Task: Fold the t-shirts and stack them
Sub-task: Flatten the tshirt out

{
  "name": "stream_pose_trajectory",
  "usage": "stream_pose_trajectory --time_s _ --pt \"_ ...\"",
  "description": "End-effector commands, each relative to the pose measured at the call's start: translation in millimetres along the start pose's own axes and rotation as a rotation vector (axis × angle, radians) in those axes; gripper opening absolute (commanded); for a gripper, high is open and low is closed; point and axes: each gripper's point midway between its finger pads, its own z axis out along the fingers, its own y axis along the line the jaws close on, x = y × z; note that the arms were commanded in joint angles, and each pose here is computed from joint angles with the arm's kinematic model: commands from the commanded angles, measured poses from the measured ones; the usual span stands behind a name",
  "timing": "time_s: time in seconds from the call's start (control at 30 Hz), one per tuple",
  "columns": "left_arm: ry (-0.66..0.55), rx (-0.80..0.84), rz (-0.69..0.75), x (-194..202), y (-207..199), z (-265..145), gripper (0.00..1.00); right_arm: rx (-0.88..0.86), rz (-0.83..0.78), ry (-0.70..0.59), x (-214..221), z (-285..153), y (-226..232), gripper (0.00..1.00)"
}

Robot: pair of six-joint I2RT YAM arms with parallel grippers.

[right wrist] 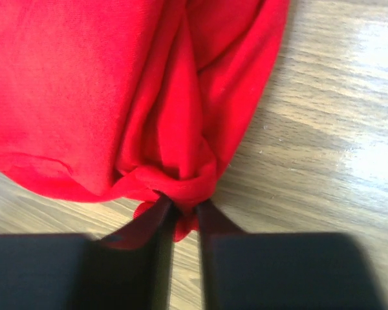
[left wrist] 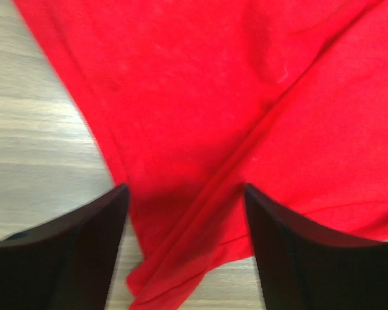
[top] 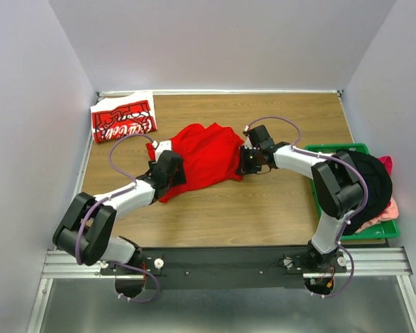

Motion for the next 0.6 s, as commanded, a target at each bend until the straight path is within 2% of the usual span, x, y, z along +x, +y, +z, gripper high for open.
stream_pose_trajectory --time_s 0.0,0.03,0.07,0.1,0.2,0.23,0.27,0.37,0.4,0.43,0.57 --pt "0.021 0.07 -0.013 9.1 -13.2 8.6 0.71 0.012 -0.022 -0.034 -9.1 -4.9 3.1 0.09" --pt "0.046 0.073 -0.006 16.5 -13.6 12.1 0.62 0.027 -0.022 -0.055 -13.7 -9.4 1.9 0.04" --pt "0.053 0.078 -0.002 17.6 -15.2 13.6 0.58 0.044 -0.02 -0.07 -16.7 -12.0 -0.1 0.01" --pt "0.058 0.078 0.005 18.0 -15.8 14.6 0.45 0.061 -0.021 -0.081 -19.2 -15.4 -2.2 0.0" --pt "0.044 0.095 -0.003 11.6 -20.9 14.0 0.21 0.131 -0.041 -0.164 -41.6 -38.8 -7.0 0.0" --pt "0.028 0.106 -0.005 5.6 -23.6 11.6 0.05 0.159 -0.054 -0.186 -48.9 -52.4 -7.9 0.0" --pt "0.012 0.108 -0.005 0.2 -24.7 10.1 0.0 0.213 -0.06 -0.224 -57.5 -63.5 -14.5 0.0" --pt "-0.038 0.1 0.021 -24.1 -28.7 5.9 0.0 0.312 -0.074 -0.269 -67.5 -91.7 -27.5 0.01" --pt "-0.048 0.07 0.034 -30.8 -25.2 4.9 0.0 0.365 -0.073 -0.324 -77.7 -110.5 -33.0 0.0" --pt "-0.092 0.081 0.028 -52.9 -33.4 0.5 0.0 0.399 -0.075 -0.333 -78.1 -121.7 -38.3 0.01" --pt "-0.174 0.079 0.052 -97.9 -43.6 -14.4 0.0 0.565 -0.058 -0.441 -88.4 -170.1 -63.9 0.02"
